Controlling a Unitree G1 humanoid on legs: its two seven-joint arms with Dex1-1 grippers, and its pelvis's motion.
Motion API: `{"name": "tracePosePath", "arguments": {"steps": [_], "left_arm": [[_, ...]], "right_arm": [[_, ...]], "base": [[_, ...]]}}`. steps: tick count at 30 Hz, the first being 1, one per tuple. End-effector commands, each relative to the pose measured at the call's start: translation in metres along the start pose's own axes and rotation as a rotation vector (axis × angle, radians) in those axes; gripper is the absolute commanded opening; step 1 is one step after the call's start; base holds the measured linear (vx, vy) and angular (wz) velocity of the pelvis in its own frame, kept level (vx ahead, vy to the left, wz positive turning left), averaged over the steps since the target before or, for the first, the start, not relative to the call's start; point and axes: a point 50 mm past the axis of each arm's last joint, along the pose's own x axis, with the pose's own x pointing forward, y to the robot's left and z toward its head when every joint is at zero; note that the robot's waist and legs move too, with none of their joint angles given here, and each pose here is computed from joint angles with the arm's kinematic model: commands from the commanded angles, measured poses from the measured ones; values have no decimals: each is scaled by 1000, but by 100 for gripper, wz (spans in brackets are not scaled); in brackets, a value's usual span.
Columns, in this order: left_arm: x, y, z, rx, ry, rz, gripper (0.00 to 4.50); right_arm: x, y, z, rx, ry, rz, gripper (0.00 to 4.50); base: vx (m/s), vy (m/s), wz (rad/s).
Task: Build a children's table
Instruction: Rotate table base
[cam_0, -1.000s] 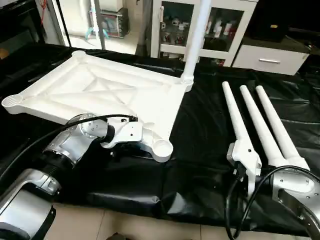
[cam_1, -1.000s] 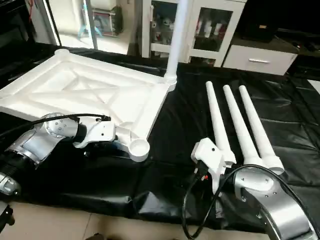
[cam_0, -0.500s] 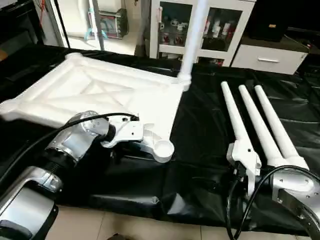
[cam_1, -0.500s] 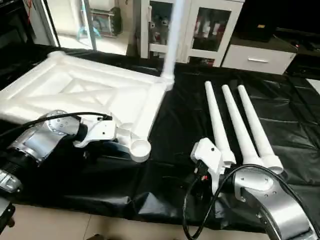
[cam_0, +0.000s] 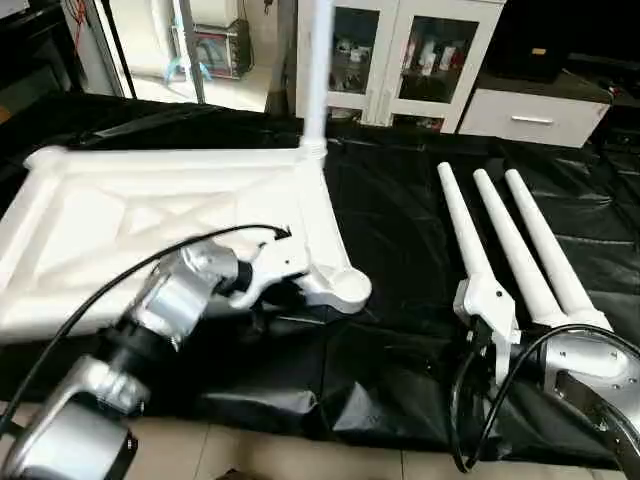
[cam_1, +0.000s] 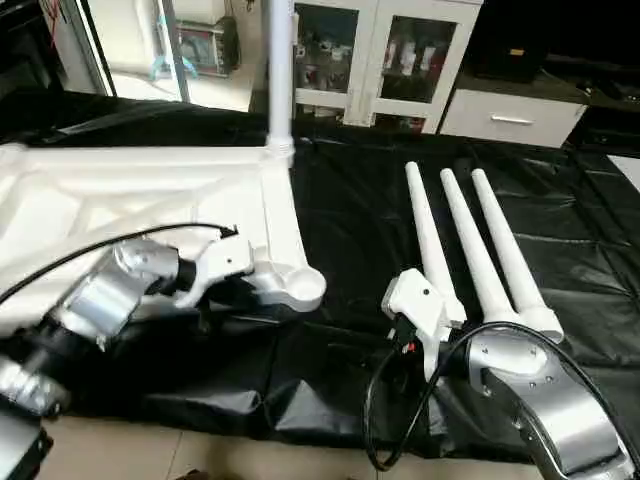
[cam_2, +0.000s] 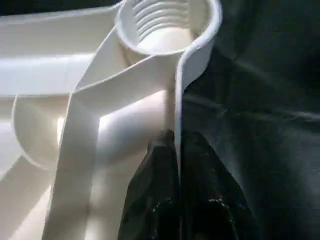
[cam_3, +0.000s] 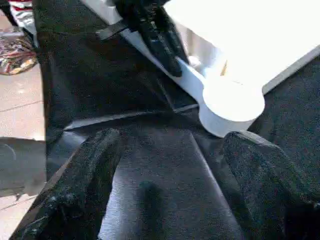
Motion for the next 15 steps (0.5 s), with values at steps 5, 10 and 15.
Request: {"name": "tracePosePath", "arguments": {"steps": [5,10,15], "left_arm": [[6,-15,-9,84,31,-43,4],[5,-14,-13,185,51,-9,4],[2,-6,-11,195,33,51,49]], "right_arm": [[-4,-17,-2,-33,27,-140,363],[-3,-19,0,-36,17,-166,363],[-2,-19,0,-37,8,-171,363]], "base": [[0,0,0],[0,0,0],[0,0,0]]}}
